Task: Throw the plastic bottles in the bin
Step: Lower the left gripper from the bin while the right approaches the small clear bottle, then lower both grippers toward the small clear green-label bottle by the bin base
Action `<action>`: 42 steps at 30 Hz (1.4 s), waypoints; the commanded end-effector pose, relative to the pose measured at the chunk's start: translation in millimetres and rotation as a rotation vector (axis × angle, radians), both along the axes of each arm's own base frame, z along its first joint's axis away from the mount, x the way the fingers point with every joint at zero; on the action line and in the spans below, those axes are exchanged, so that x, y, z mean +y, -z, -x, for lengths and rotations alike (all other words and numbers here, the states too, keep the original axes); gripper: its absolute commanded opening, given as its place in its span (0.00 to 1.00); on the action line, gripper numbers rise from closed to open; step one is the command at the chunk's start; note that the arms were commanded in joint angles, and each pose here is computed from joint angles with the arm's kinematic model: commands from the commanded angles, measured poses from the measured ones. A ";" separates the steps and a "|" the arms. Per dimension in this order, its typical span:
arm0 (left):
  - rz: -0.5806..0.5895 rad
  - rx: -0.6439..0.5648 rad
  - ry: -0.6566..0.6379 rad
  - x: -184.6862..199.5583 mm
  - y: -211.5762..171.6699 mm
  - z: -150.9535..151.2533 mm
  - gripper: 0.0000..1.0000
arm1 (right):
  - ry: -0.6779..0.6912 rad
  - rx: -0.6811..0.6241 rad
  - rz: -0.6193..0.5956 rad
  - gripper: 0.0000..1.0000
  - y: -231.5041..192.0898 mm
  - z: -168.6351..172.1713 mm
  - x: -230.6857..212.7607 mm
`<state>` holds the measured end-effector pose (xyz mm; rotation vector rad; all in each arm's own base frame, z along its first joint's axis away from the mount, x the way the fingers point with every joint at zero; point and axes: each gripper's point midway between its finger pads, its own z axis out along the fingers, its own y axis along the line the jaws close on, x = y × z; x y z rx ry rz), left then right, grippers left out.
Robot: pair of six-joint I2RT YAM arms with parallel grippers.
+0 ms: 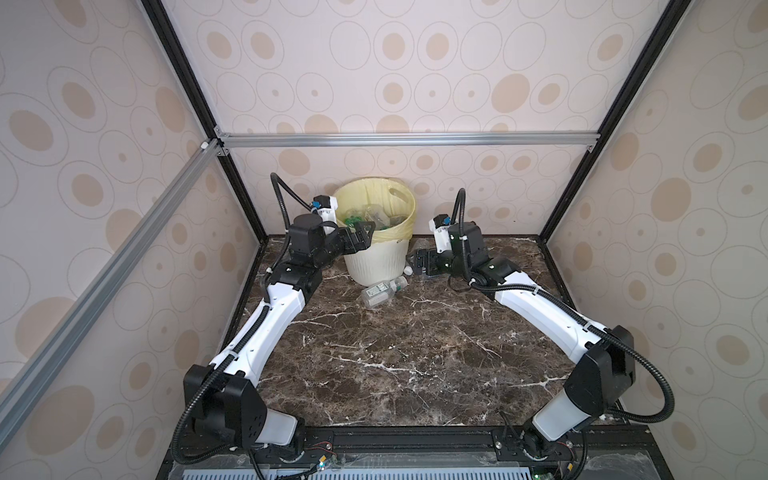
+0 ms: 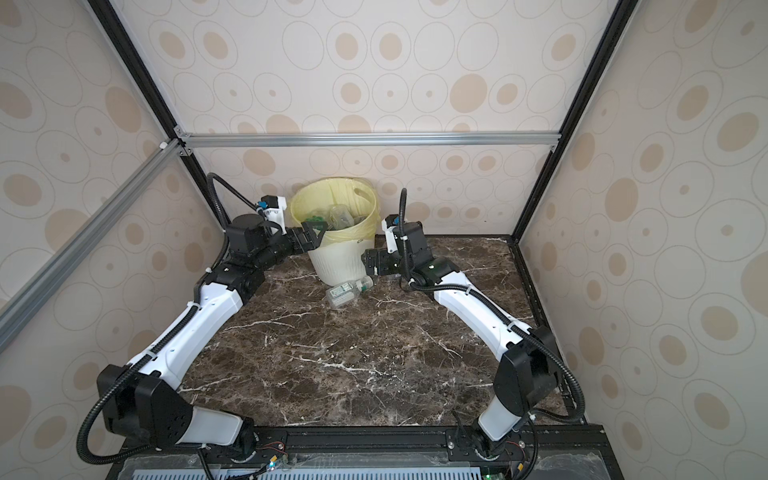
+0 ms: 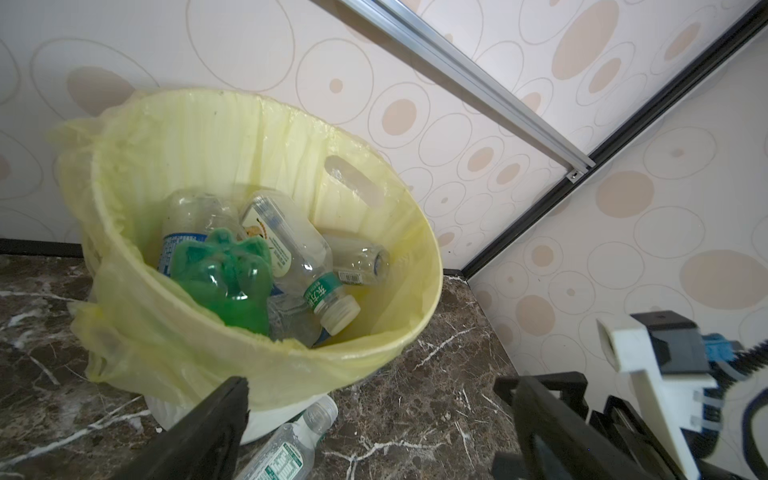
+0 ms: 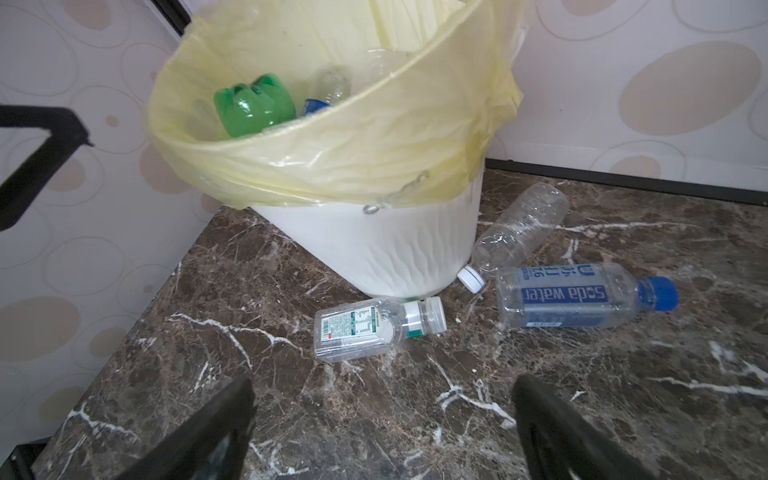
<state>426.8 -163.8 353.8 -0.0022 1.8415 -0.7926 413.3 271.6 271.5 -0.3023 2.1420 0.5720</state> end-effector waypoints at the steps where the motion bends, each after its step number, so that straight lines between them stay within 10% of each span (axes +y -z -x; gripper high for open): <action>1: 0.055 -0.052 0.028 -2.7 -12.9 18.0 0.99 | 0.079 0.054 0.037 1.00 20.7 4.9 -14.9; 16: -0.008 0.339 -0.003 6.7 192.0 50.3 0.99 | 0.118 0.279 -0.044 1.00 99.6 18.0 -6.3; 42: -0.186 0.357 0.010 -32.0 271.0 -9.4 0.99 | 0.160 0.366 -0.153 1.00 125.0 22.7 -49.1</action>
